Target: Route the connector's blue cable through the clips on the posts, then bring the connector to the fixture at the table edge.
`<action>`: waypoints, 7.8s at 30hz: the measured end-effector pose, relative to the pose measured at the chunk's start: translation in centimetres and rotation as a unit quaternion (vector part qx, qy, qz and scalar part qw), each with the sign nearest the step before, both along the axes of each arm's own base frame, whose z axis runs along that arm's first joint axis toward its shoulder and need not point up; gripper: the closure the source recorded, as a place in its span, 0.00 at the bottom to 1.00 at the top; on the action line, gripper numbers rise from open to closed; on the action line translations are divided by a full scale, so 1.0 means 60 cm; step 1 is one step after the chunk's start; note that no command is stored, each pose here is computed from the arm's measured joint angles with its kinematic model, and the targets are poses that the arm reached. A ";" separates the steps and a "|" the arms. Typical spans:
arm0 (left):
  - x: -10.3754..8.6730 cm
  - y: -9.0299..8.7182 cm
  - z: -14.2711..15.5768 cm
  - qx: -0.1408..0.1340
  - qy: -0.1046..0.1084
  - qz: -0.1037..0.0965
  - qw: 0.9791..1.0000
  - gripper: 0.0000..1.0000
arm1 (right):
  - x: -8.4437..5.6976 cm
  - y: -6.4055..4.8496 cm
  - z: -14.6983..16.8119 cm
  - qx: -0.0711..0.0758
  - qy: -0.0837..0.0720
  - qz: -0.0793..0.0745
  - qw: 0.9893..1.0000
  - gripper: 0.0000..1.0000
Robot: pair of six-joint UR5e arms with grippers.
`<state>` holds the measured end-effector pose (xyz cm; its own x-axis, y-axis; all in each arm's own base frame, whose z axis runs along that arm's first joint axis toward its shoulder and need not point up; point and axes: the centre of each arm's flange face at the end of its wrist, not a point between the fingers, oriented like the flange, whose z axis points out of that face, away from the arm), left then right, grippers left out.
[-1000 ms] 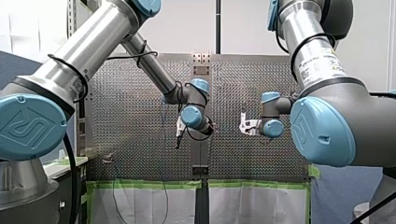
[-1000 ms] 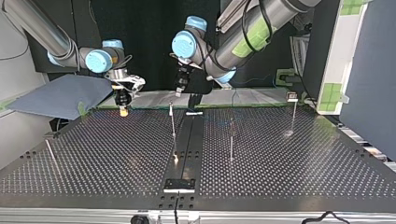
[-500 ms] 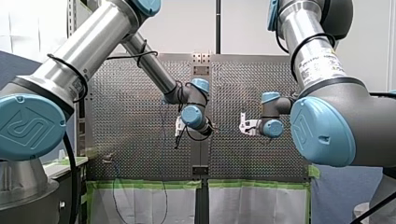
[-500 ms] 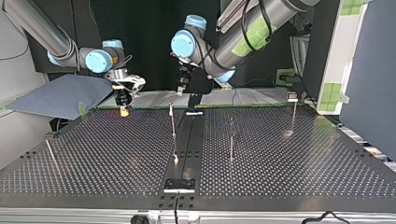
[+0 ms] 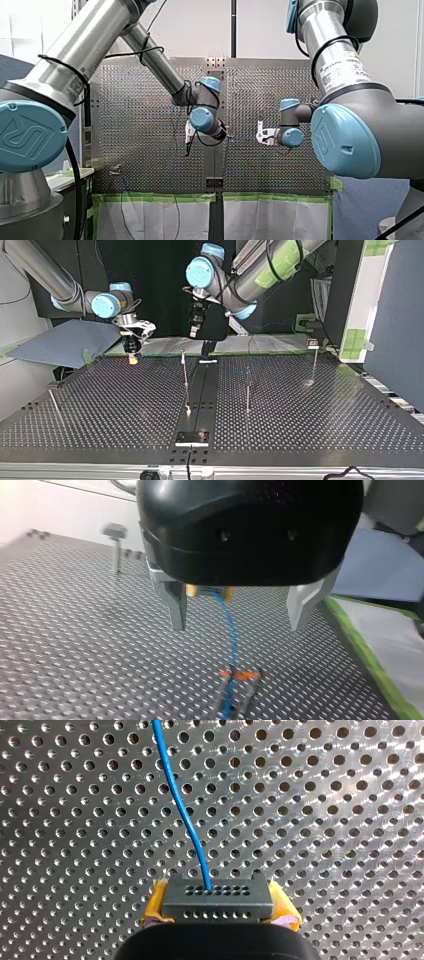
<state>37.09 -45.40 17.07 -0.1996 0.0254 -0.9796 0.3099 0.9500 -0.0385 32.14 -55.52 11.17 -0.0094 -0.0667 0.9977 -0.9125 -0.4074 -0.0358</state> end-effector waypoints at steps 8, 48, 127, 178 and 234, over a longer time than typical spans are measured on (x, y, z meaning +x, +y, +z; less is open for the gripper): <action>-0.024 0.016 0.032 -0.060 -0.013 -0.014 0.998 0.00 | 0.000 0.001 -0.002 0.002 0.000 0.000 1.000 1.00; -0.179 0.140 0.135 -0.201 -0.091 -0.022 0.975 0.00 | 0.001 0.001 -0.005 0.003 0.000 0.001 1.000 1.00; -0.334 0.299 -0.043 -0.157 -0.085 0.005 0.984 0.00 | -0.169 -0.016 0.374 -0.091 -0.006 -0.153 0.984 1.00; -0.335 0.316 -0.057 -0.107 -0.039 0.038 0.993 0.00 | -0.311 -0.113 0.309 -0.052 0.036 -0.081 0.995 1.00; -0.337 0.320 -0.060 -0.083 -0.036 0.040 0.995 0.00 | -0.344 -0.153 0.281 -0.026 0.037 -0.014 0.999 1.00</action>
